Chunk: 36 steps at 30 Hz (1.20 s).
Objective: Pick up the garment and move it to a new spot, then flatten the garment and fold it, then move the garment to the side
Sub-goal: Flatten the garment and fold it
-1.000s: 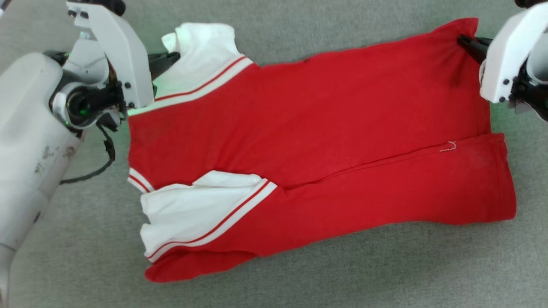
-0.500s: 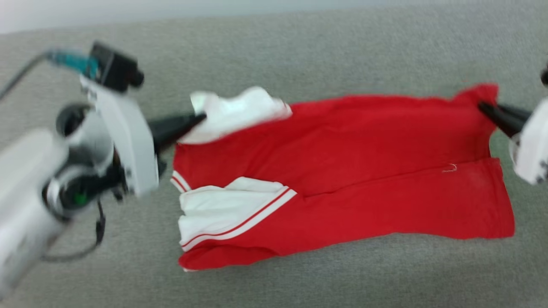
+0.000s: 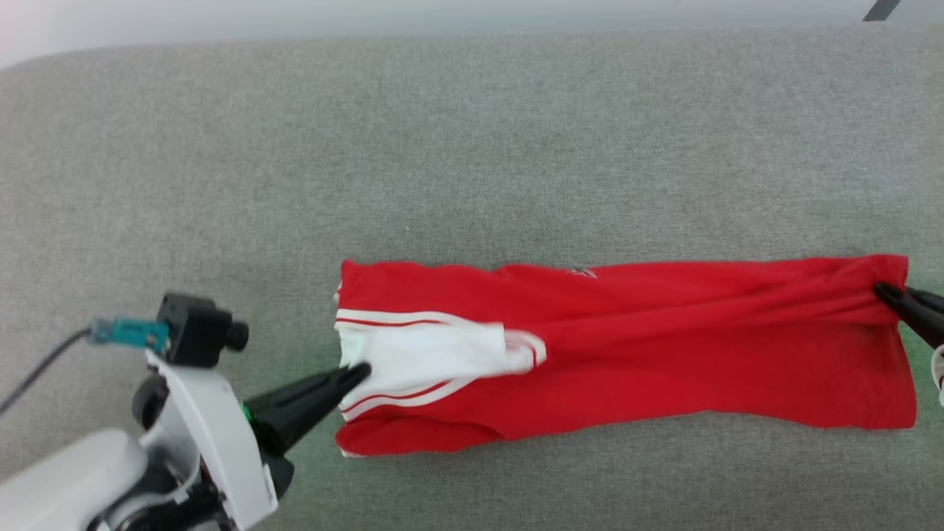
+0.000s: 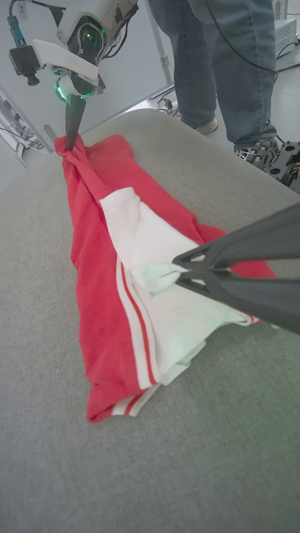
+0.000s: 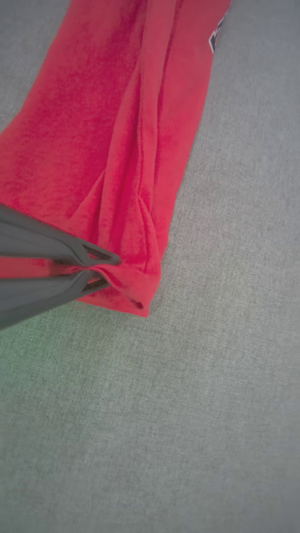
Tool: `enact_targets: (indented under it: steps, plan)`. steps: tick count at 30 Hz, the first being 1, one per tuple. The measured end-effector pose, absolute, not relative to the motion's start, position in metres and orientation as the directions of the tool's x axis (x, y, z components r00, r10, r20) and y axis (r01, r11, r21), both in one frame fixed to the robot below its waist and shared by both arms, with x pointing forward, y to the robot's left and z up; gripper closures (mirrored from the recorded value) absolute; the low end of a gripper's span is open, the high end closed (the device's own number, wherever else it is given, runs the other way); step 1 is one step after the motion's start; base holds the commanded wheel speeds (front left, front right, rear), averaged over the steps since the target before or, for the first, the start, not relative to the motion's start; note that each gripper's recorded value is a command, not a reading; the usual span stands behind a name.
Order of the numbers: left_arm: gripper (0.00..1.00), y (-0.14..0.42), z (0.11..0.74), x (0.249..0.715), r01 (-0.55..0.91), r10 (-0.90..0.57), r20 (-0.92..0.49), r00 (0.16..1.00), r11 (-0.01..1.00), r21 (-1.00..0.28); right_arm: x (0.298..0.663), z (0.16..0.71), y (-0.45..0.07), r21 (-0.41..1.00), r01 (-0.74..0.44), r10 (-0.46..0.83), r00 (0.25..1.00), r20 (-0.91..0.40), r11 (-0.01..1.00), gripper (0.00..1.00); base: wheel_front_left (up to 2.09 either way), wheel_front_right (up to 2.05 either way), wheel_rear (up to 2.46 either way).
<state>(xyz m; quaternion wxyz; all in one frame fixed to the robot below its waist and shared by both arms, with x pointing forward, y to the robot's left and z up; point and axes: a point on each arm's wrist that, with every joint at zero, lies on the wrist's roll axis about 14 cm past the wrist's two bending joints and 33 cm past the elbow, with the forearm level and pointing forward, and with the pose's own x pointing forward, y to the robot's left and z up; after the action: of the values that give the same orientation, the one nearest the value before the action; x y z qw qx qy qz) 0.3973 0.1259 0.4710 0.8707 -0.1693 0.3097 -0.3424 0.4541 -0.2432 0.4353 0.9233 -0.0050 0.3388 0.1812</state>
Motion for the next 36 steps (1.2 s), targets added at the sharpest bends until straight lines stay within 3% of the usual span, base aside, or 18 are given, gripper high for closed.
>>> enact_targets:
  steps: [8,15,17,18,19,22,23,24,36]
  plan:
    - [1.00,0.128,0.436,0.385,0.404,-0.678,-0.452,0.580,0.721,-0.563,0.445,0.407,-0.242,0.162,-0.288,0.323,0.692,-0.646,0.944,1.00,0.00,0.00,0.00]
    - [1.00,0.124,0.412,0.383,0.380,-0.656,-0.475,0.587,0.741,-0.553,0.450,0.401,-0.238,0.170,-0.264,0.311,0.725,-0.614,0.950,1.00,0.00,0.00,0.00]
    - [1.00,0.125,0.411,0.385,0.374,-0.645,-0.470,0.603,0.748,-0.548,0.452,0.403,-0.237,0.169,-0.261,0.310,0.740,-0.597,0.950,0.69,0.00,0.00,0.00]
    - [0.91,0.126,0.413,0.387,0.372,-0.641,-0.460,0.614,0.750,-0.547,0.452,0.405,-0.236,0.176,-0.258,0.311,0.748,-0.586,0.950,0.42,0.00,0.00,0.00]
    - [0.80,0.126,0.416,0.389,0.372,-0.637,-0.448,0.628,0.751,-0.546,0.452,0.407,-0.235,0.189,-0.251,0.314,0.756,-0.574,0.949,0.00,0.00,0.00,0.00]
    - [0.34,0.130,0.426,0.394,0.360,-0.618,-0.402,0.676,0.752,-0.552,0.453,0.415,-0.233,0.209,-0.244,0.320,0.774,-0.546,0.947,0.00,0.00,0.00,0.00]
    - [0.10,0.131,0.429,0.396,0.356,-0.610,-0.384,0.693,0.753,-0.553,0.455,0.421,-0.233,0.219,-0.241,0.322,0.786,-0.528,0.946,0.00,0.00,0.00,0.00]
    - [0.00,0.132,0.433,0.397,0.351,-0.601,-0.367,0.710,0.754,-0.555,0.456,0.425,-0.233,0.226,-0.239,0.324,0.792,-0.517,0.944,0.00,0.00,0.00,0.00]
    - [0.00,0.171,0.446,0.387,0.189,-0.395,-0.294,0.870,0.819,-0.541,0.439,0.423,-0.248,0.292,-0.177,0.318,0.763,-0.562,0.940,0.00,0.00,0.00,0.00]
